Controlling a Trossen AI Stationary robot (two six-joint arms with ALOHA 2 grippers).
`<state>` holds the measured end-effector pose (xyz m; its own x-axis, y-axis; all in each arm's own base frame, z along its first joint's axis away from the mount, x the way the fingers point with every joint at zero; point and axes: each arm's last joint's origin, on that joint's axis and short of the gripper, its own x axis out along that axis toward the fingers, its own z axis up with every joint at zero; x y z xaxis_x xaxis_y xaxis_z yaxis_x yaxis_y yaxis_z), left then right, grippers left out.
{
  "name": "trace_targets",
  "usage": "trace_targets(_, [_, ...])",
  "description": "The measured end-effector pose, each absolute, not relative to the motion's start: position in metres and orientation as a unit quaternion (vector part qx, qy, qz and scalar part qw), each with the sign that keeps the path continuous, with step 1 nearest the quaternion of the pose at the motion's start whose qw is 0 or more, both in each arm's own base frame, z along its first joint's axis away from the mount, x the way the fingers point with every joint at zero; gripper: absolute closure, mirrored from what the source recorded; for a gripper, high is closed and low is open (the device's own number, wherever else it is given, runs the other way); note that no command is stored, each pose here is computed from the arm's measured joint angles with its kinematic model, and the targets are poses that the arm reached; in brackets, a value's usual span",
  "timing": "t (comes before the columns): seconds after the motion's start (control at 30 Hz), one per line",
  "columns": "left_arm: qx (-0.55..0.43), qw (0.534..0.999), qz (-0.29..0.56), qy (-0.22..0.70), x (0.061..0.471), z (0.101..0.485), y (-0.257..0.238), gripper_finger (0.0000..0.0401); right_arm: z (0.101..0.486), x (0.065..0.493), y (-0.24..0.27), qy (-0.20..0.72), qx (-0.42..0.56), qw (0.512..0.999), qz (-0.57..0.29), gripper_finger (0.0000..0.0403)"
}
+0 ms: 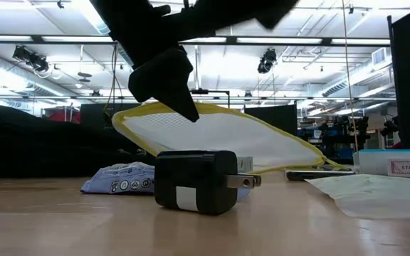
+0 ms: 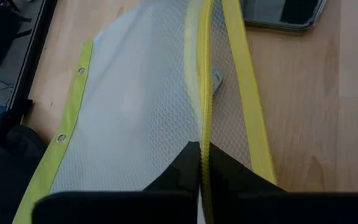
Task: Unpack backpack
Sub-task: Put the black charger adapter into the zip lock bag
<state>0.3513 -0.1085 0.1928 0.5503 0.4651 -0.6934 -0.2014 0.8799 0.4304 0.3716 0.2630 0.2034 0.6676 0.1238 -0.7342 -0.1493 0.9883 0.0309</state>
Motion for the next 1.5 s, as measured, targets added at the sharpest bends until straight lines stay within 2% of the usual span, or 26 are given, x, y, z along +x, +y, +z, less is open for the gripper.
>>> trace_targets(0.13, [0.152,0.867,0.192,0.434,0.351,0.193,-0.108,0.0401,0.189,0.377,0.260,0.418,-0.039,0.903,0.089,0.0228])
trace_targets(0.4, [0.151,0.866,0.188,0.438,0.351,0.192,-0.109,0.0401,0.190,0.381,0.257,0.416,-0.043,0.902,0.111,0.0249])
trace_targets(0.57, [0.149,0.866,0.184,0.440,0.351,0.192,-0.109,0.0401,0.189,0.381,0.256,0.417,-0.033,0.903,0.099,0.0246])
trace_targets(0.77, [0.148,0.866,0.183,0.441,0.351,0.192,-0.109,0.0401,0.189,0.383,0.252,0.409,-0.008,0.911,0.053,0.0213])
trace_targets(1.23, [0.146,0.866,0.179,0.443,0.350,0.192,-0.109,0.0401,0.169,0.382,0.233,0.437,0.038,0.898,0.013,0.0097])
trace_targets(1.37, [0.145,0.866,0.179,0.443,0.350,0.192,-0.109,0.0401,0.162,0.383,0.231,0.428,0.042,0.902,0.016,0.0085])
trace_targets(1.5, [0.145,0.866,0.179,0.443,0.350,0.192,-0.109,0.0401,0.152,0.379,0.226,0.438,0.043,0.898,0.008,0.0092])
